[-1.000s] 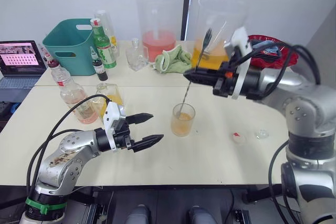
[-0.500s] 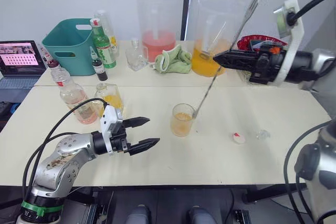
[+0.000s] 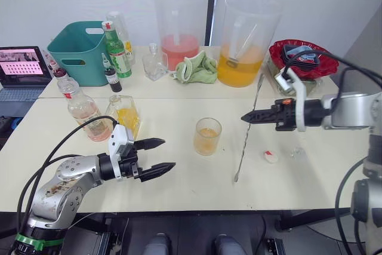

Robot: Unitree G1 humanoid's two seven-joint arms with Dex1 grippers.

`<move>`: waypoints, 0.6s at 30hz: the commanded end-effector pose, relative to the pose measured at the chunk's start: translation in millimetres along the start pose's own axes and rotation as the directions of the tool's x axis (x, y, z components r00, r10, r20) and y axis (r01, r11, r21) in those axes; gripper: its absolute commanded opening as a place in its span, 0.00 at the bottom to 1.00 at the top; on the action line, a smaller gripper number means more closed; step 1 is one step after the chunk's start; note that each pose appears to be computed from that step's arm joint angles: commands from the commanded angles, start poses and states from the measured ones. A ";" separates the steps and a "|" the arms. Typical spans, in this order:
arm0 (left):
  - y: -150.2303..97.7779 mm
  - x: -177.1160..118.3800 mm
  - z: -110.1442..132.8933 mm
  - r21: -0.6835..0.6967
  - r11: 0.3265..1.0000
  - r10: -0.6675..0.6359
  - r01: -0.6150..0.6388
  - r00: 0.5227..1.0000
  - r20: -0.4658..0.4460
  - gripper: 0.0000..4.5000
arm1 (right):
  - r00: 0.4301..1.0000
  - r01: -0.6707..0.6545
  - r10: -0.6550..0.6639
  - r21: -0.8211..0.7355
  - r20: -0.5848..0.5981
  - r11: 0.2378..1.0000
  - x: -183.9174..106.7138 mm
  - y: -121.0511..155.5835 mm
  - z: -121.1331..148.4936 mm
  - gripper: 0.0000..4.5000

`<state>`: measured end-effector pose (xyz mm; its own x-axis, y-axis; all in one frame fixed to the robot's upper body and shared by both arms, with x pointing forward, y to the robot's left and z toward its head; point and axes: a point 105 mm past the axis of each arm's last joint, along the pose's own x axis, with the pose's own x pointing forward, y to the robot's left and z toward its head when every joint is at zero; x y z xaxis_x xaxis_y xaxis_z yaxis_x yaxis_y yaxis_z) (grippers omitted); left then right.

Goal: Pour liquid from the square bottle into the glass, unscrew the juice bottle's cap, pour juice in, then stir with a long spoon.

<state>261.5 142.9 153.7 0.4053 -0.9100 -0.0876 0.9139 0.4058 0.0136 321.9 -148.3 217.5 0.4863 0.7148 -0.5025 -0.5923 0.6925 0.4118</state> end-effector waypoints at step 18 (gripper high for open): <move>-3.6 -10.0 15.1 0.047 0.999 0.023 -0.024 1.000 0.010 0.99 | 0.955 0.296 -0.291 0.126 -0.055 0.947 43.0 -67.3 -37.0 0.00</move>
<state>257.4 149.9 157.6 0.4312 -0.8966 -0.1008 0.9020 0.4311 0.0235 355.5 -167.5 128.4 0.5695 0.4751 -0.6708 -0.3140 0.8799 0.3566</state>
